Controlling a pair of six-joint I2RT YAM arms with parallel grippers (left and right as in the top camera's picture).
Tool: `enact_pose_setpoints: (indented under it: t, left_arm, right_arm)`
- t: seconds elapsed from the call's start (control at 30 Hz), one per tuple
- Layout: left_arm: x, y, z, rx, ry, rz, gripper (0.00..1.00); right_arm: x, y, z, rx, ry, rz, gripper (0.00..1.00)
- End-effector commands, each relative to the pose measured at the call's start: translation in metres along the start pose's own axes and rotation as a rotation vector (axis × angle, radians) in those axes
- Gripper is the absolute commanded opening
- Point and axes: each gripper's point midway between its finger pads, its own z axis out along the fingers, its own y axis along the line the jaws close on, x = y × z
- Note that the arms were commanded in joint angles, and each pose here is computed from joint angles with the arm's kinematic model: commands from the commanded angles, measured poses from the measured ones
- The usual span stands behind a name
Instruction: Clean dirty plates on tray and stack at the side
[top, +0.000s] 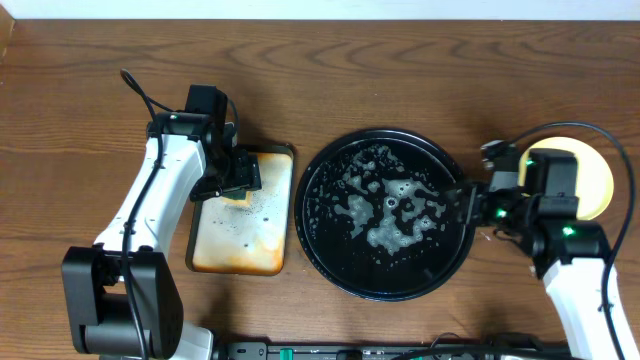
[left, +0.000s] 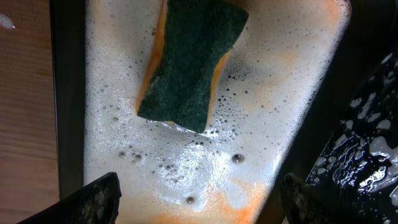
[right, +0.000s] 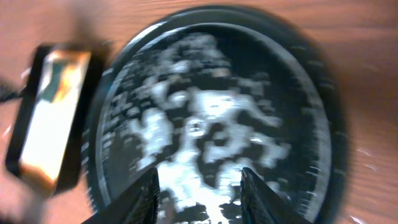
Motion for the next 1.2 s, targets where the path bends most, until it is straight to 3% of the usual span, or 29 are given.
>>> enact_pose_setpoints:
  t: [0.0,0.23,0.27,0.3,0.67,0.93,1.17]
  left_arm:
    - [0.002,0.000,0.001,0.007,0.008,0.007,0.83]
    - [0.002,0.000,0.001,0.007,0.008,0.007,0.83]
    - [0.002,0.000,0.001,0.007,0.008,0.007,0.83]
    - [0.002,0.000,0.001,0.007,0.008,0.007,0.83]
    - [0.002,0.000,0.001,0.007,0.008,0.007,0.83]
    - [0.002,0.000,0.001,0.007,0.011,0.007,0.83]
    - [0.001,0.000,0.001,0.008,0.006,0.007,0.83]
  right_arm:
    - [-0.001,0.047,-0.012,-0.120,-0.051,-0.171,0.42]
    - [0.000,0.106,-0.028,-0.249,-0.134,-0.359,0.54]
    - [0.001,0.108,-0.029,-0.253,-0.135,-0.362,0.69]
    - [0.002,0.111,-0.031,-0.266,-0.135,-0.360,0.99]
    - [0.024,0.087,-0.026,-0.167,-0.030,-0.248,0.99]
    - [-0.009,0.104,-0.069,-0.165,-0.282,-0.478,0.99]
    - [-0.029,0.063,-0.109,0.110,-0.513,-0.444,0.99]
